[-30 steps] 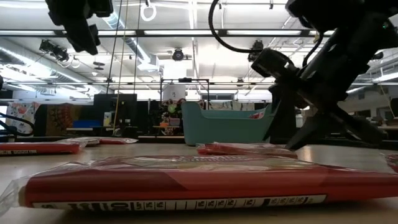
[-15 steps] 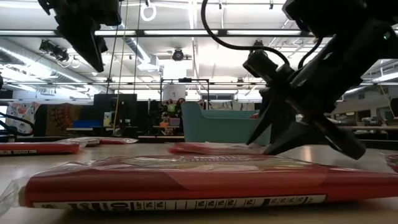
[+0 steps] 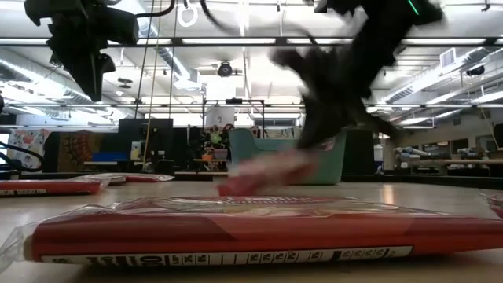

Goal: Sort popcorn bags into baskets
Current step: Put the popcorn bag into the bin

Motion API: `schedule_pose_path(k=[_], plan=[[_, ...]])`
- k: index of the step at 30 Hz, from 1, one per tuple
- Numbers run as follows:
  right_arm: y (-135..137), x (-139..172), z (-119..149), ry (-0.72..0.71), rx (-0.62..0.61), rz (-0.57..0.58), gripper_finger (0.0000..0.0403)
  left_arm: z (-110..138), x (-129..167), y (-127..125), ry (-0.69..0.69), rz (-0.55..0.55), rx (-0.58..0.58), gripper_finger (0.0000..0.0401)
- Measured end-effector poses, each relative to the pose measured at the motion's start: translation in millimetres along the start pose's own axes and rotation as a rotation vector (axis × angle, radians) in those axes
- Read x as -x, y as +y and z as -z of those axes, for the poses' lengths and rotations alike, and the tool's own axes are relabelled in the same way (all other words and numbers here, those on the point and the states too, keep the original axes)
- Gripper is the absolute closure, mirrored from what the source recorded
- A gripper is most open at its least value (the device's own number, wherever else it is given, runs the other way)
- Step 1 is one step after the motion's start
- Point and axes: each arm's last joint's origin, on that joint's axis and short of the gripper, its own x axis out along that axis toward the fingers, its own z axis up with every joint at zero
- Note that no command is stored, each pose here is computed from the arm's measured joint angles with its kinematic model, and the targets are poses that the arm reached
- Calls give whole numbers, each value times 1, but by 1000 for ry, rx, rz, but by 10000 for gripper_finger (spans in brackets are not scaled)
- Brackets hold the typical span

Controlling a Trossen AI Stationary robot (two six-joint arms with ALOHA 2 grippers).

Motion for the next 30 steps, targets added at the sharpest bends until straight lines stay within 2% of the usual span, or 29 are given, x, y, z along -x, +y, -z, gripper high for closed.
schedule_pose_path(k=[3,7,12,16,21,26,30], plan=[[23,32,-40,43,81,36,399,-1,0,0,-20,-18,16,280],[35,69,-106,72,136,144,399,-7,0,1,-104,-92,37,280],[24,101,-187,-37,170,309,399,-22,3,0,-286,-141,109,280],[0,112,-236,-72,153,407,400,-35,8,-3,-438,-123,144,280],[-25,105,-262,-61,101,501,401,-43,10,2,-507,-136,168,280],[-21,74,-270,31,162,574,402,-49,10,26,-517,-199,247,280],[-16,45,-275,145,229,666,402,-53,10,48,-520,-205,304,280]])
